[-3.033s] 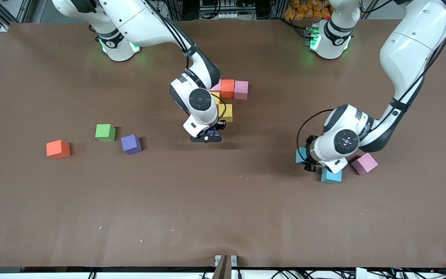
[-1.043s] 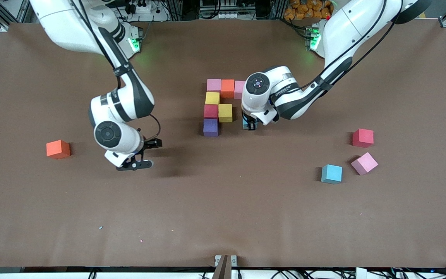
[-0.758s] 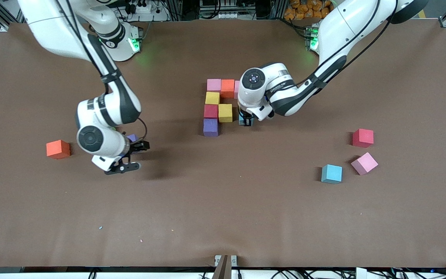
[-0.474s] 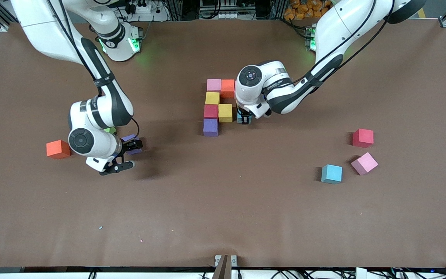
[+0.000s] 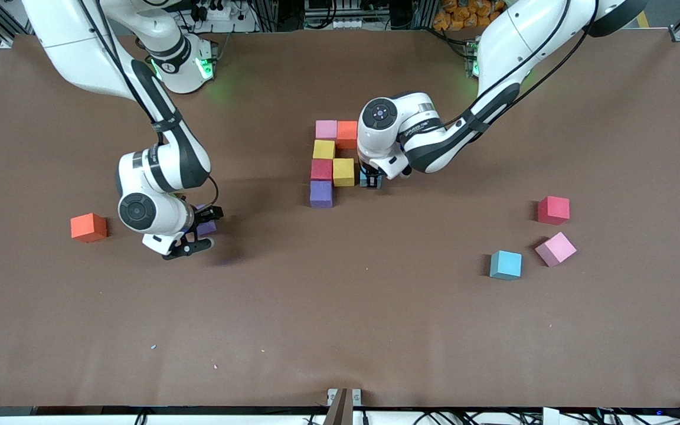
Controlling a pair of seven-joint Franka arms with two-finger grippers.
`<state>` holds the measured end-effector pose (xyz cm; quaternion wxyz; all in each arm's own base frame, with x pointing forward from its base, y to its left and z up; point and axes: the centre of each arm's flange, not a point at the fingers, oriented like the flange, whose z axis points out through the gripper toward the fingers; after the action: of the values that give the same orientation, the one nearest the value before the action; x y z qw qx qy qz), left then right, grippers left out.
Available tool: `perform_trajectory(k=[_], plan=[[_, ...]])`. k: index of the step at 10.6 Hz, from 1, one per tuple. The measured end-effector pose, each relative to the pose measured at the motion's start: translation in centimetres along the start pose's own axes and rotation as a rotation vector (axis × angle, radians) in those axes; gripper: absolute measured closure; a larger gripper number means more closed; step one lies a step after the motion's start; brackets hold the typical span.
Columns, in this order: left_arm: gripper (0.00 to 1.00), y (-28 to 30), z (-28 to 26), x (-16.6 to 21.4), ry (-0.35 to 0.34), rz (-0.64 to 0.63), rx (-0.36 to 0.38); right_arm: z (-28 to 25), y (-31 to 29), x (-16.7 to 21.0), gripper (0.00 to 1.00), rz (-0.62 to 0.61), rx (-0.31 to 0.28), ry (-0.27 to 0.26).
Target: Arrange 11 blocks into digit 3
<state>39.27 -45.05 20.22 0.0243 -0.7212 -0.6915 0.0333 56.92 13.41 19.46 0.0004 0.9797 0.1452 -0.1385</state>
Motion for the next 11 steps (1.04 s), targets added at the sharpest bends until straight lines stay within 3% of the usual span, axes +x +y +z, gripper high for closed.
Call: perform_trajectory(k=[2, 4, 6, 9, 11], plan=[[0.44, 0.0, 0.1, 0.0, 0.000, -0.008, 0.002, 0.6, 0.2, 0.0, 0.01, -0.002, 0.001, -0.007], [0.44, 0.1, 0.1, 0.0, -0.011, -0.021, -0.002, 0.6, 0.5, 0.1, 0.11, 0.002, 0.001, -0.001], [0.44, 0.5, 0.2, 0.2, -0.022, -0.028, -0.008, 0.1, 0.9, 0.3, 0.40, 0.009, 0.001, 0.014], [0.44, 0.4, 0.9, -0.1, -0.014, -0.028, -0.013, -2.7, 0.8, 1.4, 0.44, 0.006, -0.002, 0.060], [0.44, 0.4, 1.1, -0.5, -0.010, -0.028, -0.019, -5.3, 0.3, 2.2, 0.44, -0.002, 0.001, 0.054]])
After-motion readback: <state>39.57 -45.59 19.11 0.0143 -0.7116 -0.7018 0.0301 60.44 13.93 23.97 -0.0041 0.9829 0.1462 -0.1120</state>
